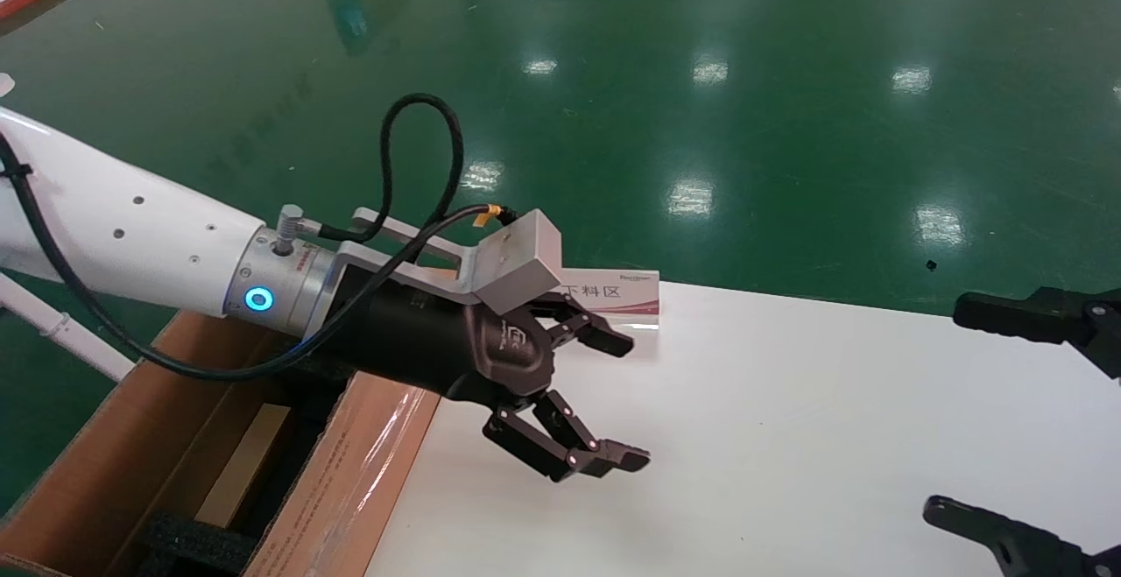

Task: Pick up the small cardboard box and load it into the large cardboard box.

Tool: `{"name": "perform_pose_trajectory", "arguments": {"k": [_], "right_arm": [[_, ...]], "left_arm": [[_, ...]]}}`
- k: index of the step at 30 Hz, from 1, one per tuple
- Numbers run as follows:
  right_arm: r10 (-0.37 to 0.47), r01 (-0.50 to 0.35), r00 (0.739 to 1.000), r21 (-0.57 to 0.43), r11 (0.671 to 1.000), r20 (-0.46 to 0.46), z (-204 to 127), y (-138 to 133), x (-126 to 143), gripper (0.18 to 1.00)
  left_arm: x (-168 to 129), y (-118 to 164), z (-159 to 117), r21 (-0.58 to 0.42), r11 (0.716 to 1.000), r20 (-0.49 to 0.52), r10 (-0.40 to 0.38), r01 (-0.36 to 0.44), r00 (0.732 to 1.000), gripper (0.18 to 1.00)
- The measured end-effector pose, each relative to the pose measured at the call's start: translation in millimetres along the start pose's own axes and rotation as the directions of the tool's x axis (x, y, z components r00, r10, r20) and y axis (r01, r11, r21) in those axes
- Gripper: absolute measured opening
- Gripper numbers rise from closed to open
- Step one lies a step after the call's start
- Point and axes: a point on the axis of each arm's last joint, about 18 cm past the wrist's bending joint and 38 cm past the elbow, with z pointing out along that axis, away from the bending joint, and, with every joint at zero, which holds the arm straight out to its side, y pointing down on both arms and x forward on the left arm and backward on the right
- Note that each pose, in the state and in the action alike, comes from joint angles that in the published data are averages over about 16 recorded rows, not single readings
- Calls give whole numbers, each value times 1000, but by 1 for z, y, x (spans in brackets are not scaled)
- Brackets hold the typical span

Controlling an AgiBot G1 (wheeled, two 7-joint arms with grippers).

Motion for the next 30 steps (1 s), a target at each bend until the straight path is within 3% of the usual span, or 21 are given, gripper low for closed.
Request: {"name": "perform_pose_trajectory", "arguments": {"k": [8, 17, 24, 30], "right_arm": [[0, 0, 1000, 0, 1000, 0, 0, 0, 0, 1000], [0, 0, 1000, 0, 1000, 1, 0, 0, 0, 1000], [0, 0, 1000, -1, 1000, 1, 0, 0, 0, 1000], [-1, 1, 1000, -1, 1000, 2, 0, 0, 0, 1000]], "left_arm": [[17, -7, -7, 194, 979, -52, 80, -69, 995, 1001], [35, -8, -27, 393, 908, -34, 174, -147, 984, 1001], [42, -5, -41, 473, 861, 0, 214, -189, 977, 1001], [44, -4, -44, 490, 849, 10, 223, -199, 975, 1001]]}}
